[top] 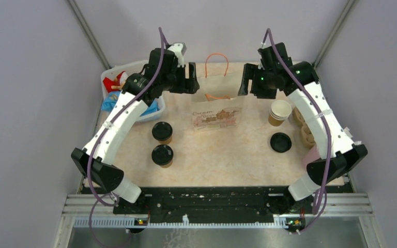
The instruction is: Pack the takeout coffee
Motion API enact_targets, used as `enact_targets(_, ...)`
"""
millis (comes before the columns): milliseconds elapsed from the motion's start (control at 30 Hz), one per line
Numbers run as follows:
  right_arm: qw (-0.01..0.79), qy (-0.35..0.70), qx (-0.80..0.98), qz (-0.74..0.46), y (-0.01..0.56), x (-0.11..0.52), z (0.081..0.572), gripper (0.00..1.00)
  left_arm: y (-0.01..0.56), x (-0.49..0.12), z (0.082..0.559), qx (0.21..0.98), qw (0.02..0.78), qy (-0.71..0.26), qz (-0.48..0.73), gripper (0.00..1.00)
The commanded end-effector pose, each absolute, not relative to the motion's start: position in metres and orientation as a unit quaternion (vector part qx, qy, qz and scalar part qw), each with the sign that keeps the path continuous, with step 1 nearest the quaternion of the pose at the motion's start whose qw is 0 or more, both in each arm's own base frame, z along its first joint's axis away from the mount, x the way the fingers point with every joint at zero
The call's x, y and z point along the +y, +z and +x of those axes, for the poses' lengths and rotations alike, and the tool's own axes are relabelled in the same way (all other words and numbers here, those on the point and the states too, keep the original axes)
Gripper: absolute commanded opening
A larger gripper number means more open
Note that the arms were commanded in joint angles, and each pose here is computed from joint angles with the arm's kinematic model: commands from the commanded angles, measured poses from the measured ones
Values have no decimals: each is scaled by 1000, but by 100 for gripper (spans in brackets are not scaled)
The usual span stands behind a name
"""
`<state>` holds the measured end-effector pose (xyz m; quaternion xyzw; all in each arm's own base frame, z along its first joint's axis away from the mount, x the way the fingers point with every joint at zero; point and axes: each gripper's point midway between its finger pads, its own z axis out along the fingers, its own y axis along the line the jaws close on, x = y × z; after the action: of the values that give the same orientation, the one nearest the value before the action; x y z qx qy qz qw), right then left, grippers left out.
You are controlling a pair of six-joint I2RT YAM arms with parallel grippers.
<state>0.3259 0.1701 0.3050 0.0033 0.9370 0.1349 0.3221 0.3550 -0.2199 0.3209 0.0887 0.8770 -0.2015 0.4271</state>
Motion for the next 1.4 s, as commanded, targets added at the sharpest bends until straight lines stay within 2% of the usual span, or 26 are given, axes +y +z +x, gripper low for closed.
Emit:
enact_targets(0, 329, 241, 912, 41, 326, 199, 313, 75, 366, -232, 389, 833, 498, -209, 122, 84)
enact_targets(67, 332, 288, 898, 29, 334, 212, 308, 75, 382, -232, 400, 821, 510, -223, 124, 82)
enact_targets(167, 334, 419, 844, 17, 358, 246, 290, 74, 397, -235, 411, 801, 519, -267, 134, 83)
enact_targets(300, 330, 494, 803, 41, 360, 260, 278, 76, 411, -261, 408, 737, 529, -359, 221, 96)
enact_targets(400, 325, 535, 776, 83, 372, 263, 277, 82, 407, -273, 414, 709, 535, -377, 264, 98)
enact_targets(433, 316, 558, 760, 103, 378, 267, 275, 83, 405, -277, 417, 703, 535, -381, 273, 98)
enact_targets(533, 304, 586, 733, 165, 384, 277, 272, 97, 402, -293, 420, 674, 526, -412, 315, 98)
enact_targets(567, 307, 585, 729, 179, 386, 279, 272, 98, 399, -296, 423, 671, 521, -420, 318, 98)
enact_targets(733, 301, 600, 694, 258, 396, 287, 280, 99, 389, -299, 451, 681, 533, -405, 296, 93)
enact_targets(833, 291, 596, 678, 317, 393, 291, 288, 98, 386, -299, 462, 681, 543, -399, 287, 84)
enact_targets(900, 268, 585, 677, 358, 380, 295, 294, 91, 387, -304, 463, 673, 542, -415, 285, 75)
enact_targets(1033, 260, 585, 660, 394, 377, 302, 309, 67, 394, -312, 469, 660, 544, -448, 262, 52)
enact_targets(1067, 256, 582, 661, 399, 378, 304, 311, 59, 398, -313, 470, 653, 548, -454, 258, 44)
enact_targets(1167, 253, 587, 660, 393, 388, 309, 313, 24, 415, -311, 478, 639, 572, -453, 243, 21)
enact_targets(1233, 261, 569, 678, 386, 380, 304, 308, 8, 425, -310, 481, 627, 586, -453, 241, 5)
enact_targets(1267, 259, 559, 690, 379, 373, 302, 303, 5, 430, -310, 481, 621, 590, -455, 243, 0)
enact_targets(1300, 258, 551, 704, 367, 364, 299, 298, 0, 435, -309, 481, 616, 594, -456, 245, 0)
enact_targets(1367, 254, 530, 732, 345, 342, 291, 283, 0, 445, -310, 477, 605, 597, -462, 253, 0)
